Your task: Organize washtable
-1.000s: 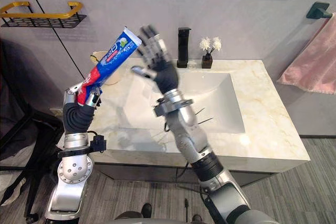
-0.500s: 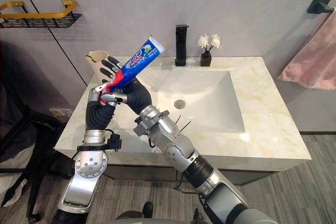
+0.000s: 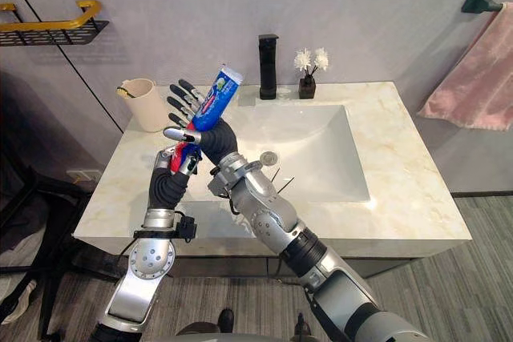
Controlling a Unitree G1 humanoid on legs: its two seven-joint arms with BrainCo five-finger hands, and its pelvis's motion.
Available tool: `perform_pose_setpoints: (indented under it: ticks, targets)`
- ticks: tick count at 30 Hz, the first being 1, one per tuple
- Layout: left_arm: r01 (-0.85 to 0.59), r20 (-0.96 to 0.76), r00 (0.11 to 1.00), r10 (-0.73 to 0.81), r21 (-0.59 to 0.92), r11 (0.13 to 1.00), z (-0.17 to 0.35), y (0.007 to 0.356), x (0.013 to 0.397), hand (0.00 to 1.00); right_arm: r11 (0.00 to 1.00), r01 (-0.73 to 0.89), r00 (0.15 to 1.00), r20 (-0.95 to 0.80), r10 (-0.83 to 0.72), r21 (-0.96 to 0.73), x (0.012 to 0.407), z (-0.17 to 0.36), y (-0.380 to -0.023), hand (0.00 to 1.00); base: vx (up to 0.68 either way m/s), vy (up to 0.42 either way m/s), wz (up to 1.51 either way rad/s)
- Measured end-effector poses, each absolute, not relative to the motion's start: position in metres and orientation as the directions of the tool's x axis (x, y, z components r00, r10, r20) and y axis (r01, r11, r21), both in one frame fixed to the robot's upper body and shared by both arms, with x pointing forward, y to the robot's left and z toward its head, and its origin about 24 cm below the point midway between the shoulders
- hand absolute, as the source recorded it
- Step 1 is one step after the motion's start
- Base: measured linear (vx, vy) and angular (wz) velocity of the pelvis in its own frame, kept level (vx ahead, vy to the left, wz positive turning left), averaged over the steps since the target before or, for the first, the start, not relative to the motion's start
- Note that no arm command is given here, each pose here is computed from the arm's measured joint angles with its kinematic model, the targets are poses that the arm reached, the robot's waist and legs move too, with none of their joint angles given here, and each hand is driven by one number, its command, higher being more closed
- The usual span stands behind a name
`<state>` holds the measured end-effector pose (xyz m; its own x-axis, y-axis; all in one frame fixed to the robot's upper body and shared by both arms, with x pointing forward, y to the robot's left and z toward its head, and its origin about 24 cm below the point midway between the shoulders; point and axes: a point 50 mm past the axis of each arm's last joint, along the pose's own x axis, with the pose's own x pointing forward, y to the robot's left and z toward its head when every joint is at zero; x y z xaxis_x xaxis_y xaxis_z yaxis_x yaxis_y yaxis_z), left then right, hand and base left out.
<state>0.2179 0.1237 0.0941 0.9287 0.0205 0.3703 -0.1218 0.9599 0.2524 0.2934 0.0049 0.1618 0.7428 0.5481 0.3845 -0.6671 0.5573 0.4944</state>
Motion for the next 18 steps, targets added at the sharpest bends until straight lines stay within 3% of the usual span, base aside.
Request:
perform_pose_setpoints:
  ticks: [8,18]
  targets:
    - [-0.097,0.242,0.970,0.034,0.253,0.963,0.068,0.126,0.209,1.00,0.587,-0.617,0.787,0.437,0.436,0.525,0.305,0.172,-0.017,1.00,-0.01,0.000,-0.03]
    - [-0.104,0.233,0.971,0.043,0.257,0.961,0.067,0.128,0.207,1.00,0.573,-0.615,0.788,0.440,0.430,0.541,0.304,0.170,-0.016,1.00,0.00,0.000,0.00]
